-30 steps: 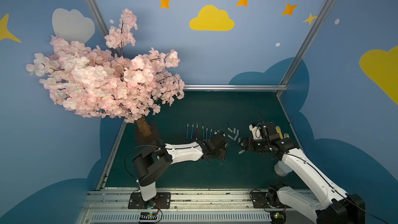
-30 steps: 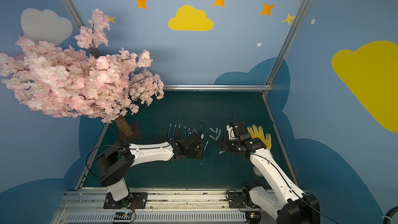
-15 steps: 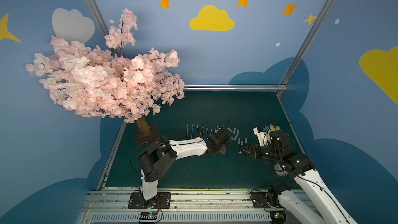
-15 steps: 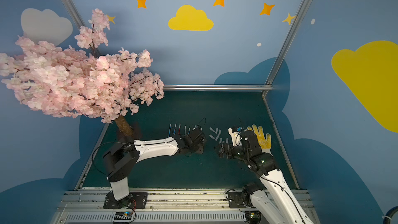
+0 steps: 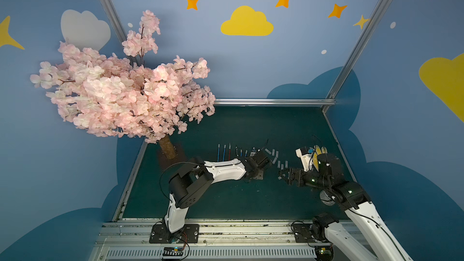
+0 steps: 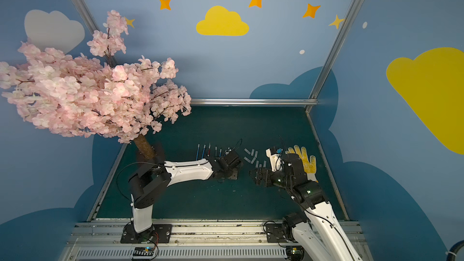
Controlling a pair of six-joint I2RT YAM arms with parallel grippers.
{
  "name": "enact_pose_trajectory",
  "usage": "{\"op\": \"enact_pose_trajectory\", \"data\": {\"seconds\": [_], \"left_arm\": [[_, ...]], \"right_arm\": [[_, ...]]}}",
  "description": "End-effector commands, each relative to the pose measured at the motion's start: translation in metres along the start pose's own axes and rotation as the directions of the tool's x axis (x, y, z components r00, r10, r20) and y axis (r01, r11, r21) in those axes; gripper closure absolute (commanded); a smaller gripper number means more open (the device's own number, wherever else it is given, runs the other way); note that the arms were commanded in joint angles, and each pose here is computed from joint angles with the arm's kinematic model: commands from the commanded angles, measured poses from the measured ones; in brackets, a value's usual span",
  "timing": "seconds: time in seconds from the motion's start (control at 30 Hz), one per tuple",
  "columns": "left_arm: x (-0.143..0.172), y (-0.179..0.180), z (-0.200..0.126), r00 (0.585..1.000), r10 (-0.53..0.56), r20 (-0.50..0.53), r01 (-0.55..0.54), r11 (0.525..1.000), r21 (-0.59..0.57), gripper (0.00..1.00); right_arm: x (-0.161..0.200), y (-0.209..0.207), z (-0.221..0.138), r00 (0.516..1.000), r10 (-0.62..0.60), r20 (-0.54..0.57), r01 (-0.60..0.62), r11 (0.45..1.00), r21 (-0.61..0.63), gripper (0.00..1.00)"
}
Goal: Remove protective caps from carving knives
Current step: Place the carving knife at the center of the board.
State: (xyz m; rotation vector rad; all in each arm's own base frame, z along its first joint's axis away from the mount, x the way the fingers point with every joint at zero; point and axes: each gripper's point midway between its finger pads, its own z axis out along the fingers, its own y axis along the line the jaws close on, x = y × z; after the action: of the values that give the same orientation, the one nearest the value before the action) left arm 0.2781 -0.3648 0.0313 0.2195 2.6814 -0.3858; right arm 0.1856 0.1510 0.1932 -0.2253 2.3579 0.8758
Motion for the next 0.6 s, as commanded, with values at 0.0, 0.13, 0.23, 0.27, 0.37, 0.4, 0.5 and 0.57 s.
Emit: {"op": "enact_pose_trajectory", "data": {"seconds": [0.0, 0.13, 0.23, 0.27, 0.37, 0.4, 0.5, 0.57], "left_arm": [[-0.0012, 0.0043, 0.0035, 1.000, -0.014, -0.006, 0.014, 1.000, -0.025, 0.89], [-0.0005, 0.0026, 0.0059, 1.000, -0.019, -0.012, 0.019, 1.000, -0.019, 0.88], [0.0003, 0.0013, 0.0072, 1.000, -0.021, -0.016, 0.021, 1.000, -0.013, 0.87], [0.0005, 0.0008, 0.0077, 1.000, -0.021, -0.018, 0.021, 1.000, -0.011, 0.87], [0.0014, 0.0008, 0.0098, 0.999, -0.024, -0.022, 0.023, 1.000, -0.011, 0.86], [0.0019, 0.0008, 0.0102, 0.999, -0.023, -0.023, 0.023, 1.000, -0.012, 0.86], [0.0023, 0.0004, 0.0114, 0.999, -0.023, -0.025, 0.023, 1.000, -0.010, 0.86], [0.0021, 0.0002, 0.0110, 0.999, -0.025, -0.023, 0.025, 1.000, -0.008, 0.86]], "right_arm": [[0.0004, 0.0022, 0.0013, 1.000, -0.015, 0.001, 0.015, 1.000, -0.015, 0.02], [0.0007, 0.0017, 0.0015, 1.000, -0.014, 0.000, 0.014, 1.000, -0.012, 0.02], [0.0008, 0.0009, 0.0016, 1.000, -0.013, -0.001, 0.013, 1.000, -0.008, 0.02], [0.0009, 0.0009, 0.0017, 1.000, -0.014, -0.001, 0.014, 1.000, -0.008, 0.02], [0.0006, 0.0009, 0.0013, 1.000, -0.013, 0.000, 0.013, 1.000, -0.006, 0.02], [0.0007, 0.0006, 0.0013, 1.000, -0.013, -0.001, 0.013, 1.000, -0.005, 0.02], [0.0012, 0.0001, 0.0015, 1.000, -0.012, -0.003, 0.012, 1.000, -0.003, 0.02], [0.0013, -0.0002, 0.0019, 1.000, -0.009, -0.004, 0.009, 1.000, -0.002, 0.02]]}}
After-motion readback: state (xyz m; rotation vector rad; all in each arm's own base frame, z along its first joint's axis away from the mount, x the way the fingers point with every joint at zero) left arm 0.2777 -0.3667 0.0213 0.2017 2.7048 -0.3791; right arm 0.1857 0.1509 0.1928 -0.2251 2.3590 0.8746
